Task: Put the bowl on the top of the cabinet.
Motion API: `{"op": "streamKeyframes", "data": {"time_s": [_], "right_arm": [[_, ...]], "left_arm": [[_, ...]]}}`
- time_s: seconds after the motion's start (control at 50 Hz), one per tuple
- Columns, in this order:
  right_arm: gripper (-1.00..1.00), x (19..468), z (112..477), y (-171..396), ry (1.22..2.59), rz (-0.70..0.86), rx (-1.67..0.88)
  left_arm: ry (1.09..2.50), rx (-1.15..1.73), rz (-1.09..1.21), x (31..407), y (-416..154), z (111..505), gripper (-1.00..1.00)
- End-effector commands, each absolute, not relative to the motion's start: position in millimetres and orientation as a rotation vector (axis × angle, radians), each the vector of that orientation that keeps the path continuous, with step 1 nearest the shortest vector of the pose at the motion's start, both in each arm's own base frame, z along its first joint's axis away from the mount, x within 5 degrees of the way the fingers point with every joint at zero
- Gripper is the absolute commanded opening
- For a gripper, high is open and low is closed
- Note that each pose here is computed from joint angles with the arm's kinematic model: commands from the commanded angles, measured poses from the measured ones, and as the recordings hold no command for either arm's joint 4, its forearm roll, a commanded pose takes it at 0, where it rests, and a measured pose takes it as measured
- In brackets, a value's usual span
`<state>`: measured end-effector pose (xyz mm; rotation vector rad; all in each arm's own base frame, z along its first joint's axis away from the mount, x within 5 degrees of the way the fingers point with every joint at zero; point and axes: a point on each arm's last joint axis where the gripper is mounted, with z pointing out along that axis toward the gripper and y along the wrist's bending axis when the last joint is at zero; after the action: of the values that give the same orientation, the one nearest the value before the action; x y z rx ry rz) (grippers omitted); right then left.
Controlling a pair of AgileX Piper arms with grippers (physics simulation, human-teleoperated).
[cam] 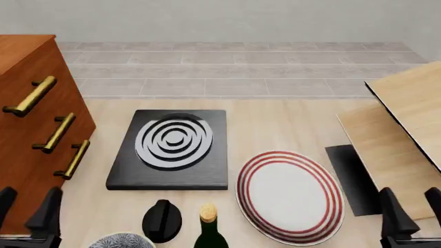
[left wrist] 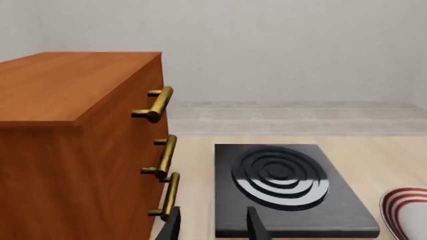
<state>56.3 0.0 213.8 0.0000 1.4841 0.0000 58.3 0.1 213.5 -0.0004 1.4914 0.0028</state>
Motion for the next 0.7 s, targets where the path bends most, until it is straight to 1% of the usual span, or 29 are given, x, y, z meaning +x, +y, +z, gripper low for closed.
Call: {"op": "streamKeyframes", "data": {"time_s": [0.02,0.16,0.2,0.26,0.48,0.6,0.66,0.7], "right_arm": [[1.00,57.2,214.5,0.0,1.485,0.000,0.000],[1.00,56.8,215.0,0.0,1.485,0.000,0.000],[1.00,56.7,214.9,0.0,1.485,0.000,0.000],[1.00,56.7,214.7,0.0,1.485,-0.001,-0.001],[1.00,56.3,214.7,0.0,1.485,-0.001,-0.001],[1.00,56.1,215.1,0.0,1.485,0.000,-0.001],[1.00,56.0,215.3,0.0,1.484,-0.001,-0.001],[1.00,55.7,216.5,0.0,1.485,-0.001,-0.001]], "left_arm": [[1.516,0.002,0.018,64.0,0.6,213.3,1.00],[1.521,0.024,0.023,61.8,-0.1,212.0,1.00],[1.499,0.051,0.019,57.7,-1.3,212.5,1.00],[1.510,0.037,0.027,62.3,-0.5,213.3,1.00],[1.503,0.038,0.045,60.3,0.2,214.2,1.00],[1.525,0.073,0.052,67.9,-1.0,220.7,1.00],[1.572,0.078,0.047,71.1,-1.4,222.5,1.00],[1.582,0.096,0.063,65.2,-1.3,216.6,1.00]]}}
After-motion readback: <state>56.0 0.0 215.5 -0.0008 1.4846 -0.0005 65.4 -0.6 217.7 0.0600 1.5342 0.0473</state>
